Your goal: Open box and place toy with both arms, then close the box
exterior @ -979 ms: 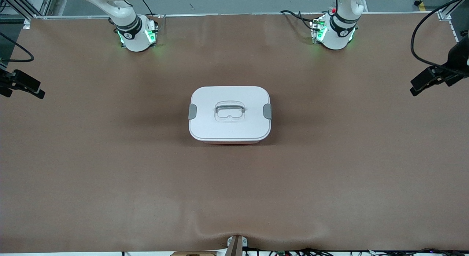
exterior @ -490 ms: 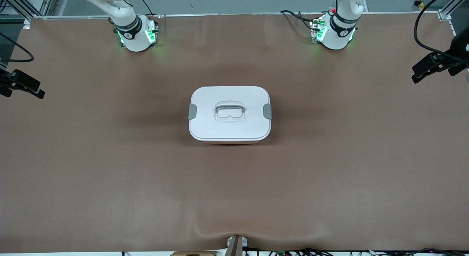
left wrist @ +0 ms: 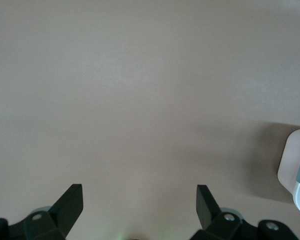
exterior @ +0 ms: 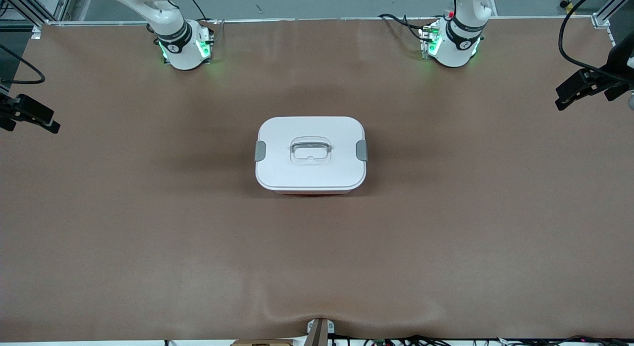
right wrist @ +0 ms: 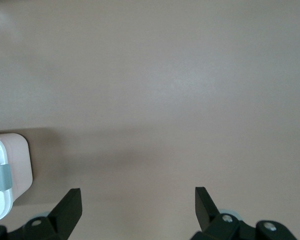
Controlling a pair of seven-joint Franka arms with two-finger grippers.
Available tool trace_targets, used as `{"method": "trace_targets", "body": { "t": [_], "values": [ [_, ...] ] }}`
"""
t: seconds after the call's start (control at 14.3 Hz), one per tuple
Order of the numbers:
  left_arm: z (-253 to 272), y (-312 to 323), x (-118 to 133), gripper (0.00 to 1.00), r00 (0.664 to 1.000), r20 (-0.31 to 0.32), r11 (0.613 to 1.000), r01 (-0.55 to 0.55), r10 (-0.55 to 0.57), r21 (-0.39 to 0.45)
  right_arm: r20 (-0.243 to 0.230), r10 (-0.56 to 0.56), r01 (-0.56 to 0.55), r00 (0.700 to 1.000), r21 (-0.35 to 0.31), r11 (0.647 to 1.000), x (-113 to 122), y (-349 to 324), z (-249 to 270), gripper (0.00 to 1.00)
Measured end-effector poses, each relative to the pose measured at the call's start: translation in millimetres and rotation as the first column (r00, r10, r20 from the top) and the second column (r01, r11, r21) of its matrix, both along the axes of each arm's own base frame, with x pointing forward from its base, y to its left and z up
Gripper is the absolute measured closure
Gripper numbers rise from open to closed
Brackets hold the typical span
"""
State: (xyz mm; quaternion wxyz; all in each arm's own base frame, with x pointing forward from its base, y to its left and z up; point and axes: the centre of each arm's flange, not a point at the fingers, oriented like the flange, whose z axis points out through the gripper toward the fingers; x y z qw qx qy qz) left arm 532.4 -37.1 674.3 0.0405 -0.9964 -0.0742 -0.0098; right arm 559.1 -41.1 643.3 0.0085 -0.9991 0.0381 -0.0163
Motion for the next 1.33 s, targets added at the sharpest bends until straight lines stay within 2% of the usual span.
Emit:
{"method": "trace_targets", "body": {
  "t": [0.91,1.33],
  "values": [
    [0.0,-6.2,-0.5,0.0,1.0,0.0,1.0,0.012,-0.012,-0.002,0.002,-0.001,0.001,1.0,0.0,1.0,0.1,-0.6,0.3,0.0],
    [-0.5,-10.5,-0.9,0.0,1.0,-0.004,0.999,0.017,-0.017,-0.032,0.003,0.006,-0.006,1.0,0.004,1.0,0.6,3.7,0.4,0.0]
  ]
}}
